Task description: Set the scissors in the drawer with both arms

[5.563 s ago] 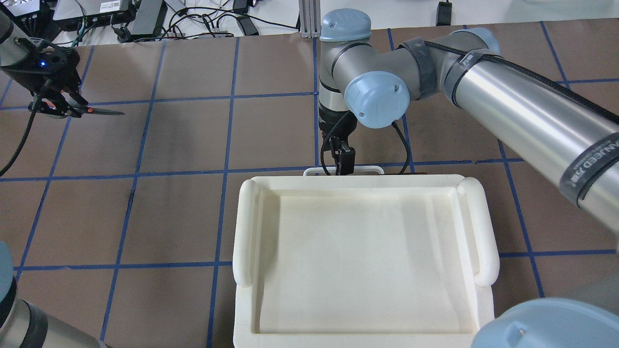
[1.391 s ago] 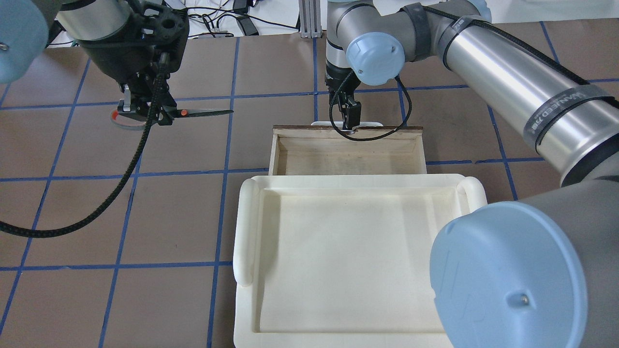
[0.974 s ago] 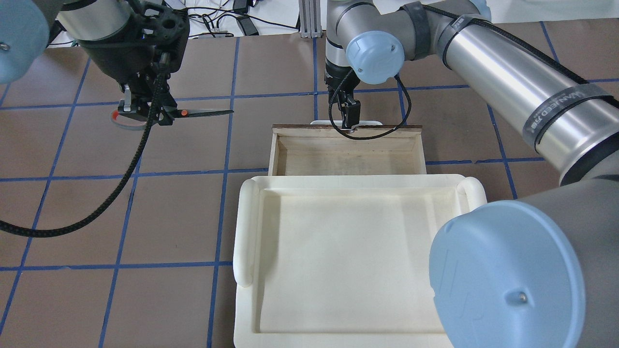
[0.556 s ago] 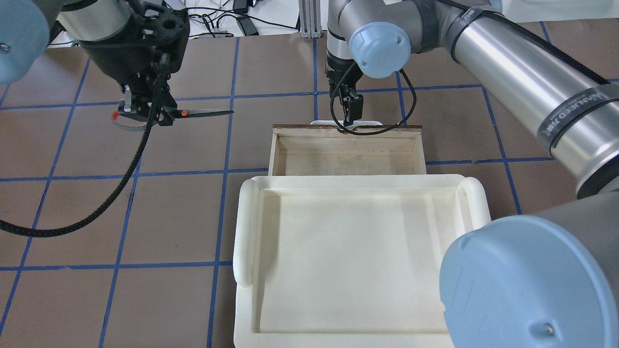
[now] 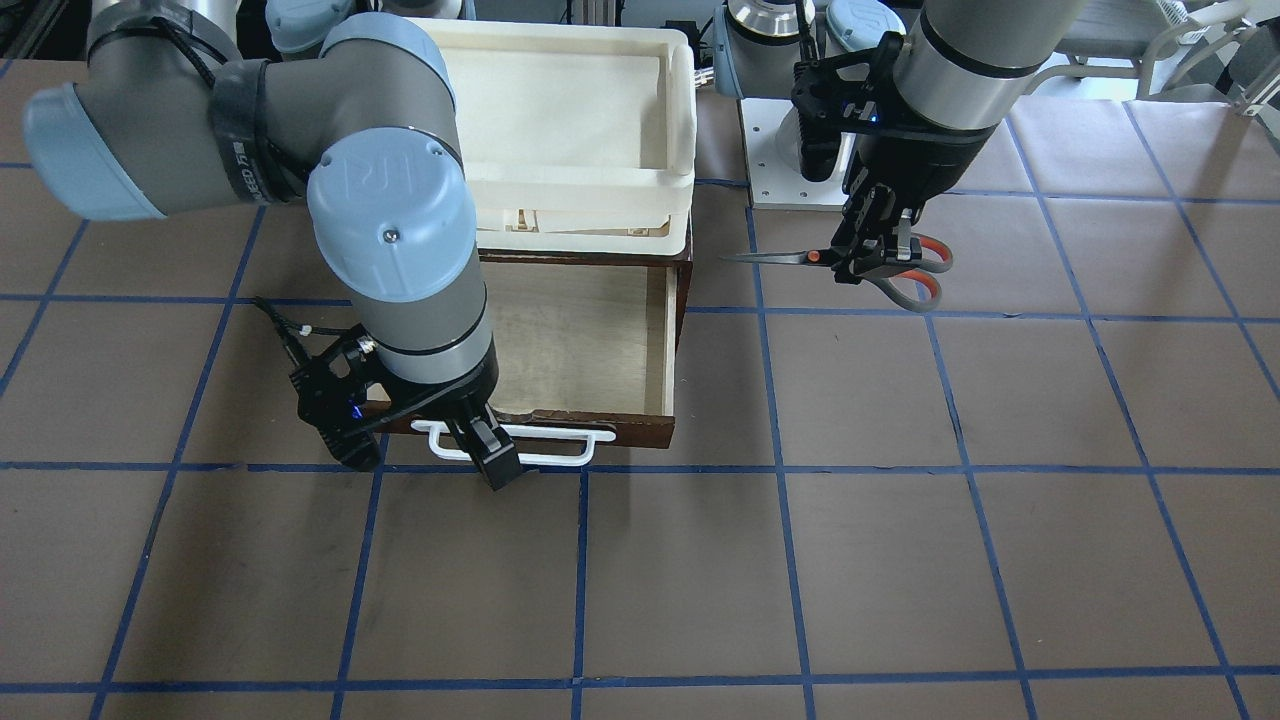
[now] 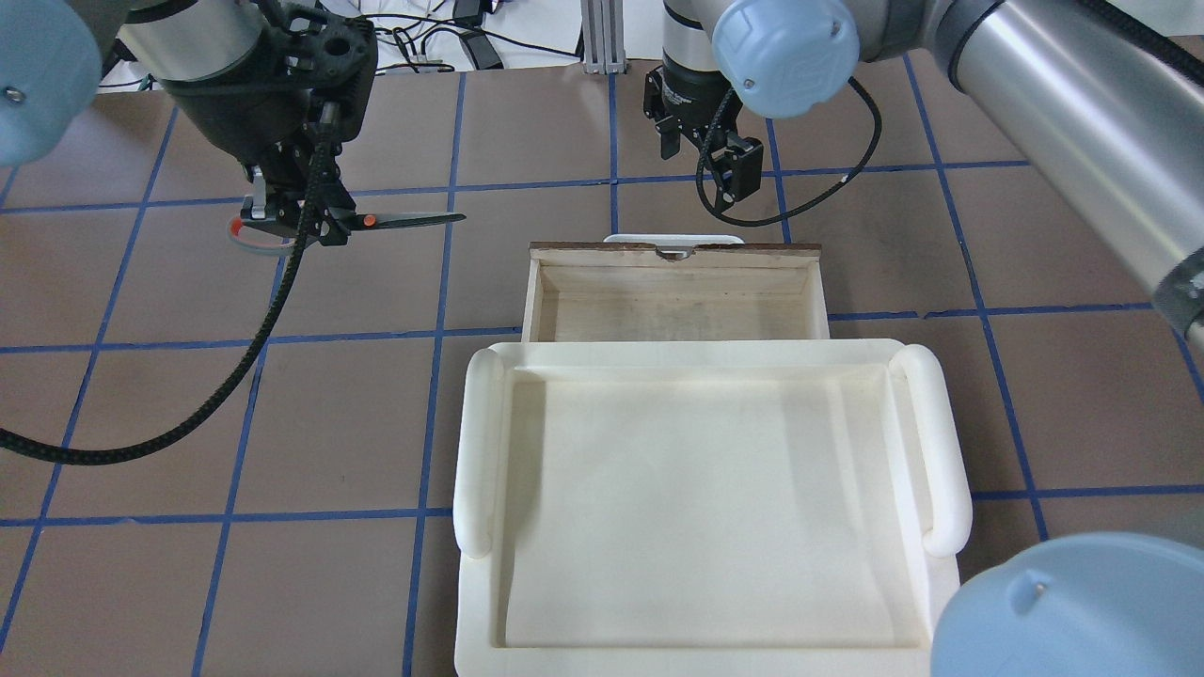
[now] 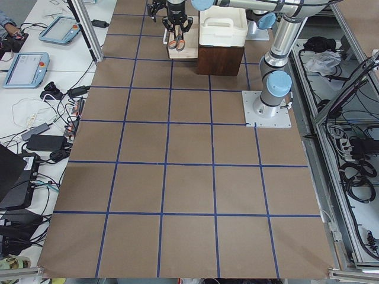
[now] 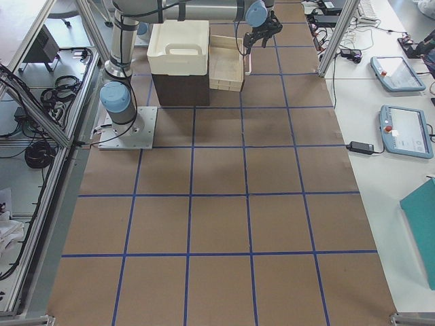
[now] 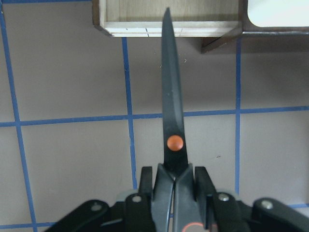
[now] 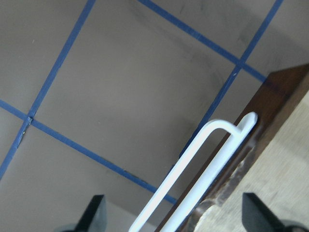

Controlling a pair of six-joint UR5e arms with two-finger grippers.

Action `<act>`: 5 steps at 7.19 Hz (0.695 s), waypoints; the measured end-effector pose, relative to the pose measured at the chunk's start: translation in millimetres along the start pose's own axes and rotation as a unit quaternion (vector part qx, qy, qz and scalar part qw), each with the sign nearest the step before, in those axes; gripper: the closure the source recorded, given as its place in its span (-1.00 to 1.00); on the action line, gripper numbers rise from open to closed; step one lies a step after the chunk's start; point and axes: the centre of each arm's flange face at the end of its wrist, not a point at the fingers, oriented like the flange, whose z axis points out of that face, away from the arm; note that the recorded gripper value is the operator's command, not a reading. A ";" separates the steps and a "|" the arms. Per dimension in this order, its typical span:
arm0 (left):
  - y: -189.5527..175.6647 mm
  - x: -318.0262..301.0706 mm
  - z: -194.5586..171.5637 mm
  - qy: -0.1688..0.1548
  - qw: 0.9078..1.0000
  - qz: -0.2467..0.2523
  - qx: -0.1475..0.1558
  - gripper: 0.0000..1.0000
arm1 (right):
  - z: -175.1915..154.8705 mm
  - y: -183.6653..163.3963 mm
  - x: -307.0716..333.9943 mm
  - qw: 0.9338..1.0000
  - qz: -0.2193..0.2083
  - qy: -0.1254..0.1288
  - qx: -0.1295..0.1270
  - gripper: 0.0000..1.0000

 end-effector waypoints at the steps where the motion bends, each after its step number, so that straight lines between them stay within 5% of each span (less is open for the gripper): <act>1: -13.7 1.2 2.7 0.002 1.000 0.002 0.001 1.00 | -19.4 -5.6 14.3 0.997 -0.073 0.002 0.018 -1.00; 2: -29.4 0.5 7.9 0.005 1.000 -0.001 0.003 1.00 | -38.4 -14.7 28.5 0.989 -0.143 -0.003 0.029 -1.00; 5: -97.4 -7.9 34.1 0.008 1.000 -0.019 0.008 1.00 | -78.6 -53.3 81.5 0.964 -0.263 -0.023 0.025 -1.00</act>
